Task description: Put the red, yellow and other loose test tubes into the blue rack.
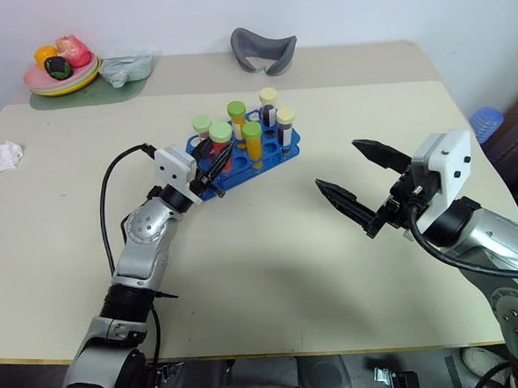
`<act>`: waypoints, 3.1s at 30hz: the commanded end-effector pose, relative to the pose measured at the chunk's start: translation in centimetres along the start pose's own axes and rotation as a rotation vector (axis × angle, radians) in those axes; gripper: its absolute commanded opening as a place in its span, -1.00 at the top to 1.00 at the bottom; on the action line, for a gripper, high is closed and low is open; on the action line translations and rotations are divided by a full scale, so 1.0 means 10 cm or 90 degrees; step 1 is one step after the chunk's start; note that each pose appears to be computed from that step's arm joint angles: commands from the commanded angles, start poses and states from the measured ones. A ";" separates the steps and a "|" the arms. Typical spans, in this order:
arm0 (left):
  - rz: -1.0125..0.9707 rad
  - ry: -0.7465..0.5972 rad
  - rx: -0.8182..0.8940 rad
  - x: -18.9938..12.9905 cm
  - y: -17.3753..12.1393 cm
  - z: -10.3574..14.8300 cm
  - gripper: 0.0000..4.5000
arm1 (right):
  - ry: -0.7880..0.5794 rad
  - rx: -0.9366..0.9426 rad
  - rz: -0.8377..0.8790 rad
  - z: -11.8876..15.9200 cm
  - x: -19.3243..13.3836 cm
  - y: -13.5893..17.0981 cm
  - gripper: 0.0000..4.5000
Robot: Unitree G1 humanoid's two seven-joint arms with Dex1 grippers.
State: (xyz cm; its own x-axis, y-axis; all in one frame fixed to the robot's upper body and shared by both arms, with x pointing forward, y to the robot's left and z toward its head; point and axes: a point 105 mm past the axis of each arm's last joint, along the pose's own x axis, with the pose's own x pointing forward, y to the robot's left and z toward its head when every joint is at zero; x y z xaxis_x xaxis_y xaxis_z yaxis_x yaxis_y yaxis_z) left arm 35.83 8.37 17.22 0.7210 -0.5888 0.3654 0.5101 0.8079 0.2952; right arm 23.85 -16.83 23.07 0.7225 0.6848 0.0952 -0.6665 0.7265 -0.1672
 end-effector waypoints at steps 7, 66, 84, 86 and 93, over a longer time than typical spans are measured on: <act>0.032 0.076 -0.030 -0.15 0.09 -0.33 0.65 | -0.015 -0.020 0.003 0.08 0.01 0.00 -1.00; 0.024 0.045 -0.085 -0.22 0.10 -0.20 -0.82 | 0.053 -0.029 0.145 -0.11 -0.11 0.18 -1.00; -0.089 0.226 -0.108 -1.14 0.15 0.04 -0.82 | 0.100 0.045 0.080 -0.63 -0.32 0.10 -1.00; -0.103 0.246 -0.090 -1.23 0.18 0.07 -0.82 | 0.112 0.044 0.055 -0.69 -0.42 0.07 -1.00; -0.107 0.278 -0.052 -1.42 0.28 0.18 -0.82 | 0.127 0.040 -0.036 -0.80 -0.75 0.00 -1.00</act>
State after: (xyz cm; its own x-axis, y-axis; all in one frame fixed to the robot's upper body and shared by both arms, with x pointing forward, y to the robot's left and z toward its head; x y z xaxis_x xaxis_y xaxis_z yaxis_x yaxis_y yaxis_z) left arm 26.59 19.01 13.09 0.7544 -0.6460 -0.1169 0.6546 0.7267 0.2086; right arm 20.19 -21.95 13.54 0.7591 0.6390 -0.1245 -0.6482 0.7596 -0.0532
